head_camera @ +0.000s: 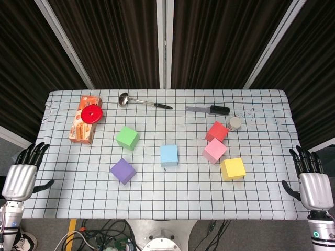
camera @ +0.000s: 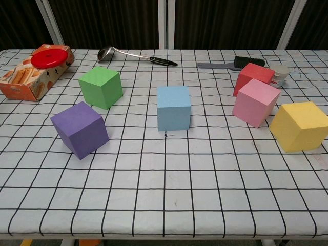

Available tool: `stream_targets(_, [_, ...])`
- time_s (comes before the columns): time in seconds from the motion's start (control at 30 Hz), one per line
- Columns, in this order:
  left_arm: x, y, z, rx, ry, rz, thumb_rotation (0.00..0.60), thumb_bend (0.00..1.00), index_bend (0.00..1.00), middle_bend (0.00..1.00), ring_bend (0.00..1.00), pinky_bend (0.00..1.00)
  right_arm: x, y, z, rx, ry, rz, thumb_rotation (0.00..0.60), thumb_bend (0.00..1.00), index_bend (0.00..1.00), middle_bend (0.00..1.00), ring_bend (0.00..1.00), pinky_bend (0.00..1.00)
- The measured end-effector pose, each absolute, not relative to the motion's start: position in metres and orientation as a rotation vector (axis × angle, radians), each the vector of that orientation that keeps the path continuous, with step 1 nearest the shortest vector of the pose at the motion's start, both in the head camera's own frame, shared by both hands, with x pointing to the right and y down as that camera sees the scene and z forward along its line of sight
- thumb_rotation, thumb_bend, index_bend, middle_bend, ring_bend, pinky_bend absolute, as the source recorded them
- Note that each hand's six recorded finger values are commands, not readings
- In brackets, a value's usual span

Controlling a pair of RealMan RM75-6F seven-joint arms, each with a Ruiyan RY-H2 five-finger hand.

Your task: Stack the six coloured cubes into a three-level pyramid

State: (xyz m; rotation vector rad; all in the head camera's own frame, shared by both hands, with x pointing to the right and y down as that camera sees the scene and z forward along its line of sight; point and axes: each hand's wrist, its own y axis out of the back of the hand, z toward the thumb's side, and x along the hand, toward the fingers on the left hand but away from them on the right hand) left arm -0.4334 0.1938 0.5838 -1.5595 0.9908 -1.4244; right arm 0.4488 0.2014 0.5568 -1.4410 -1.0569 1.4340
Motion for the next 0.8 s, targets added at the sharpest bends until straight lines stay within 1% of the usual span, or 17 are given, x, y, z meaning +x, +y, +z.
stream_targets(0.23, [-0.435,0.192,0.593,-1.580,0.999,-1.436,0.600,0.00,0.04,0.03,0.00,0.13,0.451,0.202,0.559,-1.445,-1.077,1.433,0.600,0.16,0.00,0.00,0.00,0.00])
stream_targets(0.47, [-0.429,0.190,0.590,-1.597,0.993,-1.416,0.600,0.00,0.04,0.03,0.00,0.13,0.447,0.199,0.560,-1.452,-1.089,1.425,0.600,0.16,0.00,0.00,0.00,0.00])
stream_targets(0.8, [-0.415,0.206,0.605,-1.675,0.980,-1.427,0.600,0.00,0.04,0.04,0.00,0.13,0.453,0.198,0.562,-1.465,-1.064,1.448,0.600,0.16,0.00,0.00,0.00,0.00])
